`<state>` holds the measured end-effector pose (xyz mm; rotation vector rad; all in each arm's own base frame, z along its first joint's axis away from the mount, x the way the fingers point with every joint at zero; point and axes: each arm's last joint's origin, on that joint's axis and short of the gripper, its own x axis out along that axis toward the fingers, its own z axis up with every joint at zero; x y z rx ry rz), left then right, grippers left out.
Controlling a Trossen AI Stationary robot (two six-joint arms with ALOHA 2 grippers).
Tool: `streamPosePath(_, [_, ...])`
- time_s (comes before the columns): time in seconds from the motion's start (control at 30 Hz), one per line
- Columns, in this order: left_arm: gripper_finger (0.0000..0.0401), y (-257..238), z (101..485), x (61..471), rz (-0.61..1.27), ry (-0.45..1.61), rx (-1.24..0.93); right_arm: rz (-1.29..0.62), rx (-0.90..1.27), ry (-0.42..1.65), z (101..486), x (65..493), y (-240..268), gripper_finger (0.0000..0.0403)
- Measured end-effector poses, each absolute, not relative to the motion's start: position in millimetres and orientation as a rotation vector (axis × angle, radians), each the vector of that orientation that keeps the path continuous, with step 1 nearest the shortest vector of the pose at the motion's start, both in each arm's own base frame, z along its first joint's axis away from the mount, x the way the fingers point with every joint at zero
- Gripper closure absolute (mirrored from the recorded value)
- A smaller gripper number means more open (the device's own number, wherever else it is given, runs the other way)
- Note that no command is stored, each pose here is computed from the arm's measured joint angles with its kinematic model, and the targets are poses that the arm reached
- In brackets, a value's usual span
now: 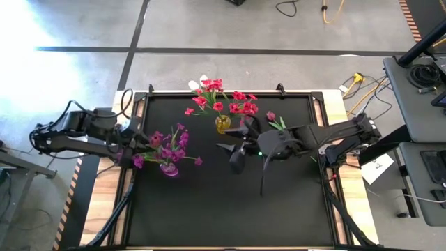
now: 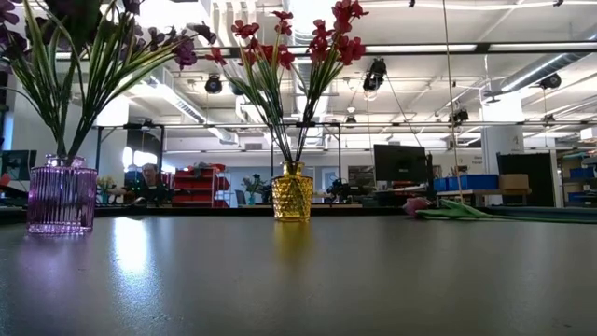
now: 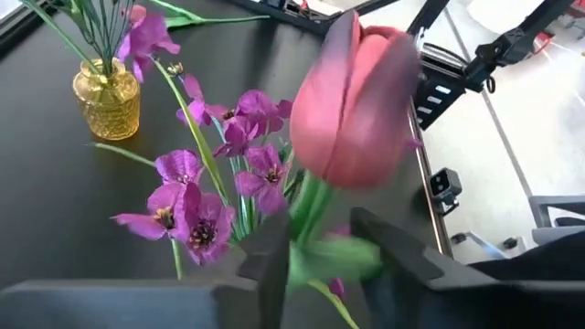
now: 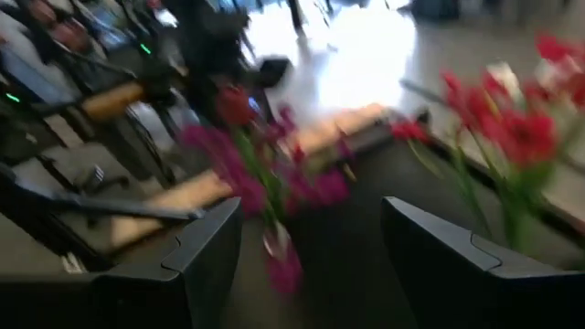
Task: Sort flowers into vase by color
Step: Put the bottom dark red flower into the purple vase, then put the dark red flower into the purple vase
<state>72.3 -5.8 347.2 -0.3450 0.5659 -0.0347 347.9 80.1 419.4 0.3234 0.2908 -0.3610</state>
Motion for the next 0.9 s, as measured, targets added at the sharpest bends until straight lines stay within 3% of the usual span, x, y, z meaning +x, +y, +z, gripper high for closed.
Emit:
streamPosePath(0.17, [0.0241, -5, 366, 62, -0.022, 0.620, -0.344, -0.485, 0.389, 0.502, 405, 325, 68, 0.0151])
streamPosePath(0.37, [0.0190, -2, 410, 37, 0.042, 0.592, -0.318, -0.810, 0.423, 0.881, 369, 293, 47, 0.0151])
streamPosePath(0.67, [0.0193, 0, 466, 14, 0.006, 0.098, -0.292, -0.867, 0.394, 1.259, 300, 269, 16, 0.0156])
streamPosePath(0.9, [0.0200, 0, 458, 17, 0.000, 0.054, -0.343, -0.823, 0.485, 1.289, 240, 234, -21, 0.0170])
